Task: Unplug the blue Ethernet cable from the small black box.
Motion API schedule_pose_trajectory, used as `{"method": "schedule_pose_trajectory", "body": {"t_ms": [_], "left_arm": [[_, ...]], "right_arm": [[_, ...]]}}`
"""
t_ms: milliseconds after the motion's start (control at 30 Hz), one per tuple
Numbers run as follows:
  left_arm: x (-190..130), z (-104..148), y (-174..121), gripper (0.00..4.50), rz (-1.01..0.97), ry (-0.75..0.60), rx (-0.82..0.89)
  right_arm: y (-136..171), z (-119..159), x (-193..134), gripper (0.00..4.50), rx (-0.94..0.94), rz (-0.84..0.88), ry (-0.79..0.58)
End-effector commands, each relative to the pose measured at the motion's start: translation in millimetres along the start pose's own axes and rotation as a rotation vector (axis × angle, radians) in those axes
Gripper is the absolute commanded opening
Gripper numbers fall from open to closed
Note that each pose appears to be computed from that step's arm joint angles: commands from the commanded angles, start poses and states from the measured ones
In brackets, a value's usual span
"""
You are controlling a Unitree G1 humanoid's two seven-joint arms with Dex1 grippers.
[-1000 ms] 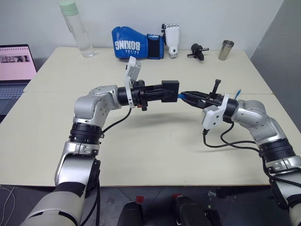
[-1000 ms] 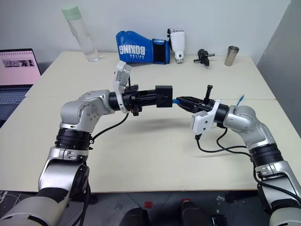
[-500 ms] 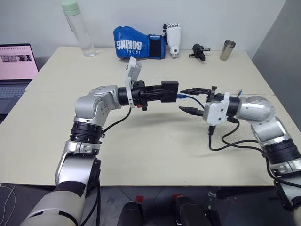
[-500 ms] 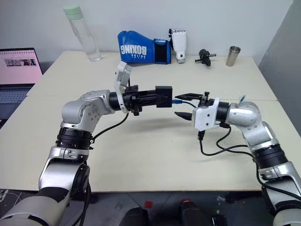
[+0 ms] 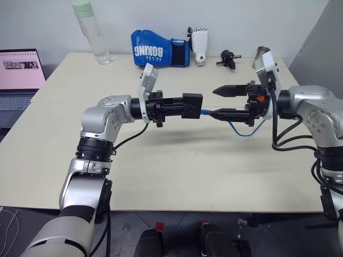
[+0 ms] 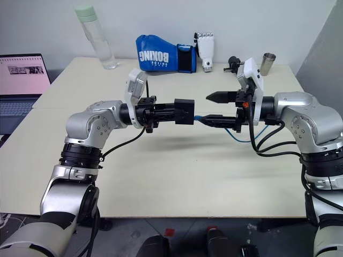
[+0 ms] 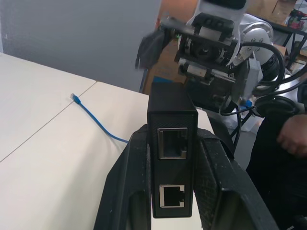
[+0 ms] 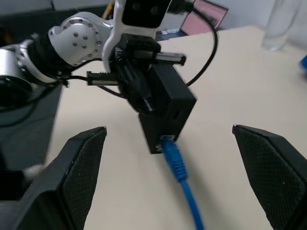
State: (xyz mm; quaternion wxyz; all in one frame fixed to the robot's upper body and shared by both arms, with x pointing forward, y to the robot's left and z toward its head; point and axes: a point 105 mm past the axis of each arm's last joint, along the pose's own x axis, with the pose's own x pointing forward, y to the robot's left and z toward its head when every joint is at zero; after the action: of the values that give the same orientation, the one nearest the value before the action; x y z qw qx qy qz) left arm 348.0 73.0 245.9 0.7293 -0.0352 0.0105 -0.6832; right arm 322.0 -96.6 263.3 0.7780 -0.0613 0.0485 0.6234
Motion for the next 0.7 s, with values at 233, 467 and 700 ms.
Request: {"method": "schedule_pose_trajectory", "body": {"t_ms": [233,467,700], "left_arm": [[-1,19,-7,0.77,-0.031,-0.026,0.062],[-1,21,-10,0.77,-0.036,-0.029,0.057],[-1,20,-11,0.77,-0.036,-0.029,0.052]], "right_arm": [[-6,10,10,4.47,0.045,0.022,-0.03],[-8,-2,10,4.47,0.051,0.024,-0.005],[-11,-9,11,4.47,0.052,0.024,0.014]]}}
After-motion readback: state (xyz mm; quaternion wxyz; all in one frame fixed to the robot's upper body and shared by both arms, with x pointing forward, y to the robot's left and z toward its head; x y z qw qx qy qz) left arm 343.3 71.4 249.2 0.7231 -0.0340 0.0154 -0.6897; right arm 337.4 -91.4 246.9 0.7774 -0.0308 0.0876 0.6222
